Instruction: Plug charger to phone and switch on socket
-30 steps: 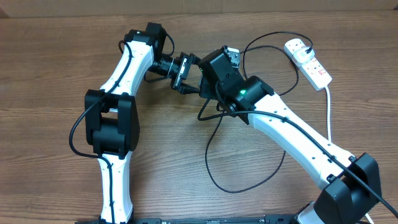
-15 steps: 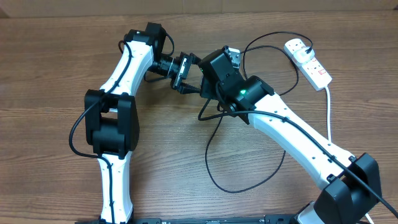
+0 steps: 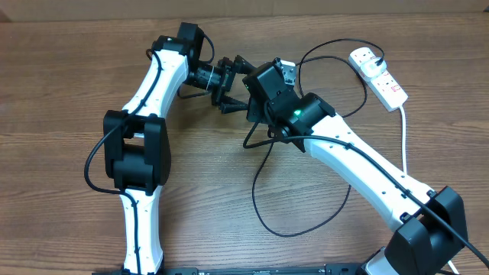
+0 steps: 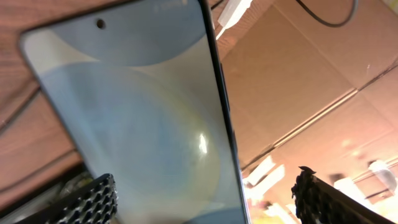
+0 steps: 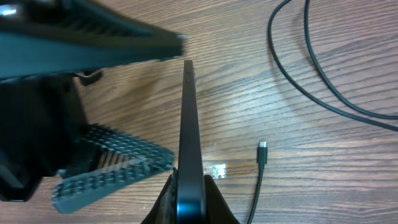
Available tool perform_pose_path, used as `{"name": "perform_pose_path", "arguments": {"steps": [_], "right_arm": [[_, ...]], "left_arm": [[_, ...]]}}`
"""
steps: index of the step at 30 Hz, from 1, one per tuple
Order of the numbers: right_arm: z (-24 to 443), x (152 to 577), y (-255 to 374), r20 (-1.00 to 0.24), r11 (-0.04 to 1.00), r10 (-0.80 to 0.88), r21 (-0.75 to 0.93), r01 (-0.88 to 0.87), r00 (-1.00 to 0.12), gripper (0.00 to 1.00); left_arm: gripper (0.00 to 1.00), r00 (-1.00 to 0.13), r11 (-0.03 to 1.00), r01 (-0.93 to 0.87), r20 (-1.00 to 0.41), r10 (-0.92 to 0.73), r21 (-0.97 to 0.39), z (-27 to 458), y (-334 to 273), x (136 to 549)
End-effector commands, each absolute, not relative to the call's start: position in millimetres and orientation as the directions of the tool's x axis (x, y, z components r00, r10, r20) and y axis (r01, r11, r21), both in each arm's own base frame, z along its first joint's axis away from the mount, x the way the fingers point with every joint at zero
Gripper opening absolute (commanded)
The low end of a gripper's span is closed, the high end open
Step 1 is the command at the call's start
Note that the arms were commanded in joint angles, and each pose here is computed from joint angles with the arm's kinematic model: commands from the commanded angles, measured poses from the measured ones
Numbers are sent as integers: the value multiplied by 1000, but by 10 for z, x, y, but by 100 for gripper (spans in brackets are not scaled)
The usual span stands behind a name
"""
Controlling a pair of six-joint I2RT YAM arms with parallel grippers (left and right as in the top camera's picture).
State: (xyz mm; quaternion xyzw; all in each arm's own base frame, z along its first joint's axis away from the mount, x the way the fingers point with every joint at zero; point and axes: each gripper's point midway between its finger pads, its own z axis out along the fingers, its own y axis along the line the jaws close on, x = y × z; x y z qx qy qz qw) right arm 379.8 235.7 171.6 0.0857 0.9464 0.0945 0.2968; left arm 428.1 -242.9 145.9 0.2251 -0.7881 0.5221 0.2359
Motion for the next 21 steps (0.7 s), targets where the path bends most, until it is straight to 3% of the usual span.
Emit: {"name": "perform_pose_path", "arguments": {"steps": [1,5,11,15,17,21], "right_arm": [[2013,3974,2156,-607,956,278,252,151,-745,4],[2137,4060,1955,-621,943,324,274,190,-714,4],[2480,4194,1836,-631,874,475,420,245,-614,4],[2686,4257,1984,-451,667,716,668,330,-534,4],[2757,4257,2155,-284,520,795,775,361,-536,4],[2891,4219,2415,-36,308,834,859,410,-551,4]], "left_arm": [[87,-909,336,-411,410,-78,-847,1584,-2184,4449],[87,-964,378,-266,251,-89,-887,1814,-1950,4437],[75,-971,617,-174,28,-238,-768,2229,-1528,4352],[79,-914,625,-291,17,-405,-724,2538,-1486,4331],[83,-883,596,-344,33,-469,-726,2636,-1533,4352],[77,-834,524,-429,100,-542,-736,2684,-1677,4424]]}}
